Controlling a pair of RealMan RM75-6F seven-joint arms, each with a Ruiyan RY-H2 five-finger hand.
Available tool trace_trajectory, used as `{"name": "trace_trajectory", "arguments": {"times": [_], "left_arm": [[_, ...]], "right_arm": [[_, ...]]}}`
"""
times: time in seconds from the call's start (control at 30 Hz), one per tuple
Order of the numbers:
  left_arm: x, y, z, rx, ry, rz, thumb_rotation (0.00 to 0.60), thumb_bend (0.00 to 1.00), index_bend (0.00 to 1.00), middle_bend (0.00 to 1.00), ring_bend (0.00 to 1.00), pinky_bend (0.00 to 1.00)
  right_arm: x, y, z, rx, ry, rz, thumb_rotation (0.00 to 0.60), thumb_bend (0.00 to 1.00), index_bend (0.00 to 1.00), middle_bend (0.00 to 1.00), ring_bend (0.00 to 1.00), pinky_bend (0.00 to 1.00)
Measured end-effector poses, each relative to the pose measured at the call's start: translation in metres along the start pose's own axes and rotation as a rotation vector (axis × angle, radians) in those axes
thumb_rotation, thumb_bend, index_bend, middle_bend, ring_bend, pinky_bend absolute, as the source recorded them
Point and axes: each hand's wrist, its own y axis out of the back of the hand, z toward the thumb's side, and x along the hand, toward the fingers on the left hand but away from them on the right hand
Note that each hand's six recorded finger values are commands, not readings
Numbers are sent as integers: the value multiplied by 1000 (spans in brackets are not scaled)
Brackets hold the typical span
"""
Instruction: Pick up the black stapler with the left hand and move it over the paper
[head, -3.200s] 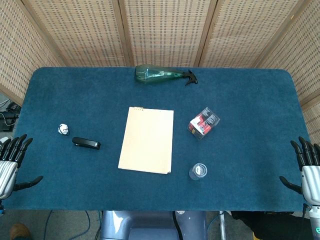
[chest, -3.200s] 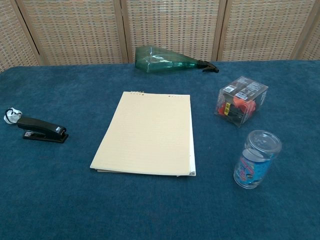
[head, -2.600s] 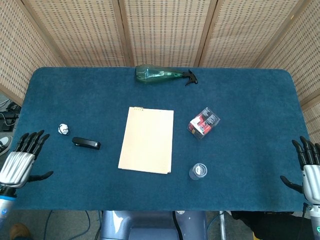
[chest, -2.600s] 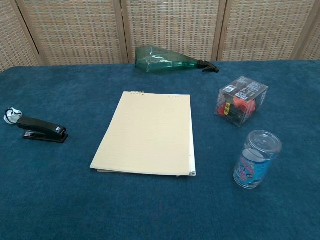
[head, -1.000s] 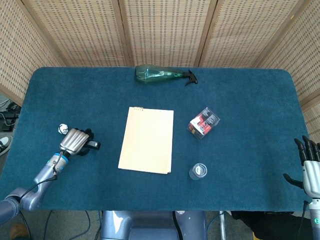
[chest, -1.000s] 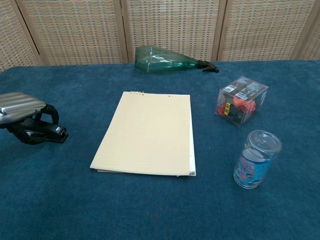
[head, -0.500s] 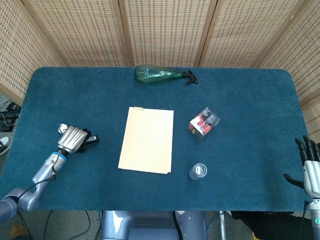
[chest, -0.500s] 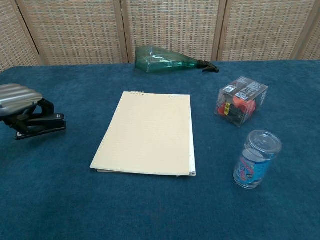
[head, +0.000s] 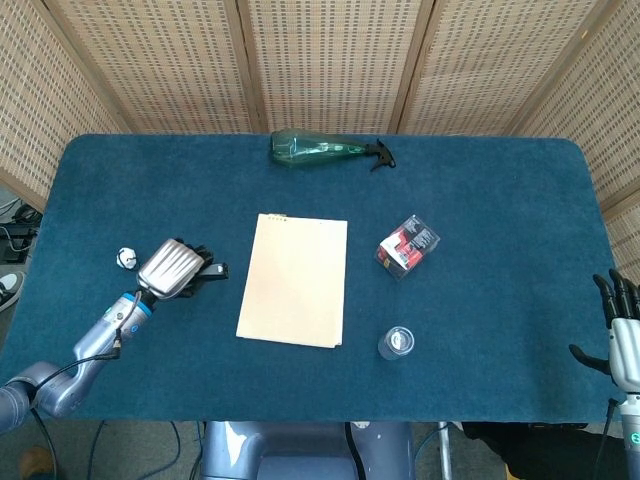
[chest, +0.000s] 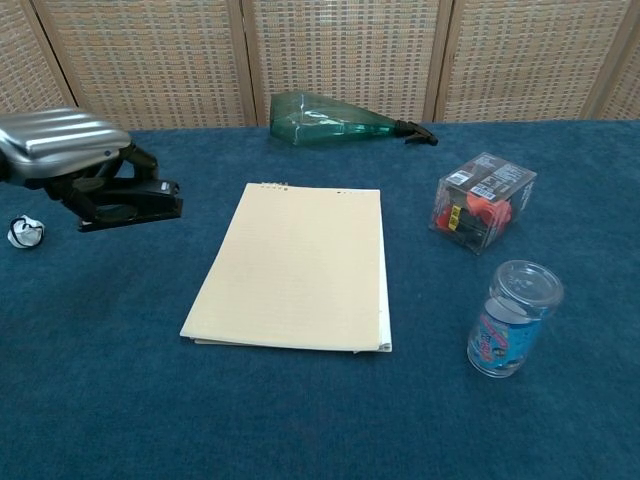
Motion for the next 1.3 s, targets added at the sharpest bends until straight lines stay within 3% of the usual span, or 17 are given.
{"name": "trace_trajectory", "arguments": {"times": [0.23, 0.47, 0.7, 0.8, 0.9, 0.97, 1.07, 1.17, 1.3], "left_arm": [[38, 23, 46, 44, -80, 5, 600, 605, 585, 475, 603, 546], [66, 12, 90, 37, -133, -37, 600, 581, 585, 475, 603, 546], [83, 2, 103, 76, -137, -58, 600, 560, 579, 475, 603, 540], [85, -2, 107, 68, -133, -59, 600, 470, 557, 460, 602, 535], [88, -6, 110, 50, -132, -56, 600, 141, 421, 318, 466, 454], [88, -10, 113, 42, -136, -61, 600, 5, 180, 102, 206, 281], [87, -16, 115, 34, -143, -86, 600, 0, 1, 0, 6, 73], [85, -12, 117, 6, -137, -83, 600, 0, 0, 0, 0, 22], [78, 7, 117, -51, -135, -29, 600, 0, 0, 0, 0, 14]], "right_arm": [[-7, -6, -5, 8, -26, 17, 600, 0, 0, 0, 0, 0], [-9, -9, -13, 17, -53, 27, 600, 0, 0, 0, 0, 0], [-7, -10, -22, 18, -77, 30, 600, 0, 0, 0, 0, 0], [-5, -9, -24, 16, -81, 29, 600, 0, 0, 0, 0, 0], [-4, -8, -25, 13, -83, 26, 600, 0, 0, 0, 0, 0], [-3, -7, -25, 11, -83, 24, 600, 0, 0, 0, 0, 0], [-2, -6, -24, 9, -79, 20, 600, 0, 0, 0, 0, 0], [-2, -5, -23, 9, -72, 17, 600, 0, 0, 0, 0, 0], [-1, -3, -22, 1, -68, 11, 600, 0, 0, 0, 0, 0]]}}
